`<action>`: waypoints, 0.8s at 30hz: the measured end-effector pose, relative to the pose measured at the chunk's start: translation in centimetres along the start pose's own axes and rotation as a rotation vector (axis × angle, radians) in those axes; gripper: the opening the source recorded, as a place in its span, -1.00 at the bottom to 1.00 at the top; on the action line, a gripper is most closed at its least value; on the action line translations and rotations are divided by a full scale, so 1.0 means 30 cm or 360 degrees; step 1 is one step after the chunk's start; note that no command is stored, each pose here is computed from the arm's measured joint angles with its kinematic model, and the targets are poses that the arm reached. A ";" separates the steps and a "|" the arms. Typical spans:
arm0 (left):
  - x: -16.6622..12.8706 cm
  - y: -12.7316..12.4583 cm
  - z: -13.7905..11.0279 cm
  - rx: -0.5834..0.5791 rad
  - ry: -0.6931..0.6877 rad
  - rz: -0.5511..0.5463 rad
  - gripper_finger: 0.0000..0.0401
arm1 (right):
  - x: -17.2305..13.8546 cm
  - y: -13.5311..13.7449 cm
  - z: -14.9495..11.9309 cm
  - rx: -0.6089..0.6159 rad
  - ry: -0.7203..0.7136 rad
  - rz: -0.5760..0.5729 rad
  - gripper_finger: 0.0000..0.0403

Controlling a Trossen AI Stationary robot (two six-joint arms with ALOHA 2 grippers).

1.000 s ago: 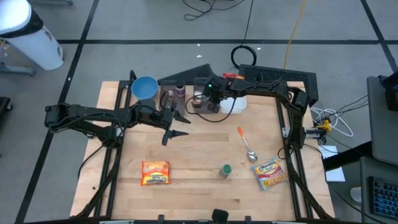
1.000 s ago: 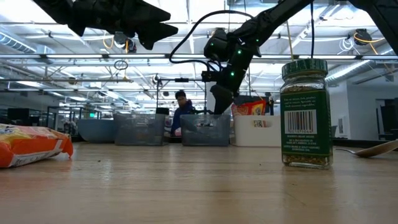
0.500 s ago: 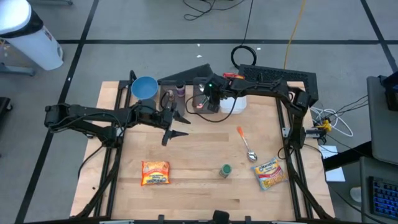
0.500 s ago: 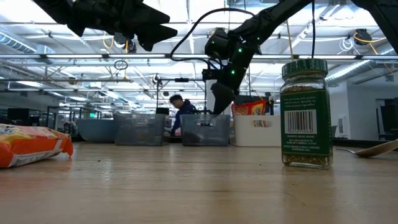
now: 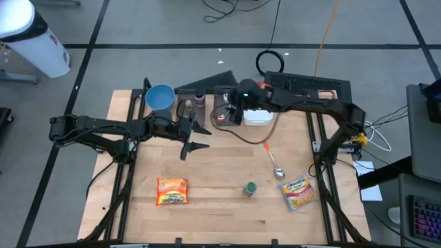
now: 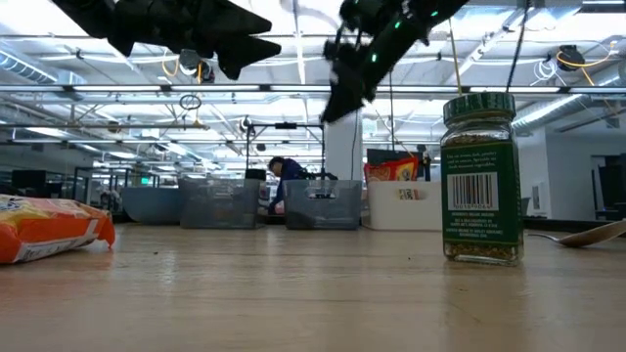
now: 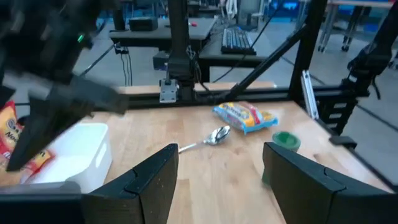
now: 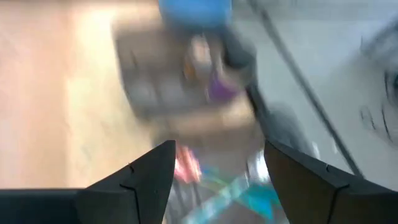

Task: Pick & Place Food Item
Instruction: Put the orange spoon into the right black bin

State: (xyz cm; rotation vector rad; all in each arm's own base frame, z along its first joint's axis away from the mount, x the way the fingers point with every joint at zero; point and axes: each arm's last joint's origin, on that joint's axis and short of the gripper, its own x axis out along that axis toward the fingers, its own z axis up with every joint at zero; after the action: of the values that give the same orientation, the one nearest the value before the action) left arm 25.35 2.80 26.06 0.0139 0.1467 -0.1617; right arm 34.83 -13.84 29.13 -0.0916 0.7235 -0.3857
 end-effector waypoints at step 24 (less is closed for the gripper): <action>0.002 -0.010 0.030 -0.0015 -0.0140 0.0004 0.23 | -0.433 0.218 -0.563 0.0588 -0.1875 0.0522 0.11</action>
State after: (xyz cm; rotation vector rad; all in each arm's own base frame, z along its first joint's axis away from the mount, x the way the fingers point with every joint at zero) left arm 25.49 2.46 26.94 -0.0027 0.0596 -0.1589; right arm 16.84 -2.07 23.25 0.1478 -0.4994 -0.0938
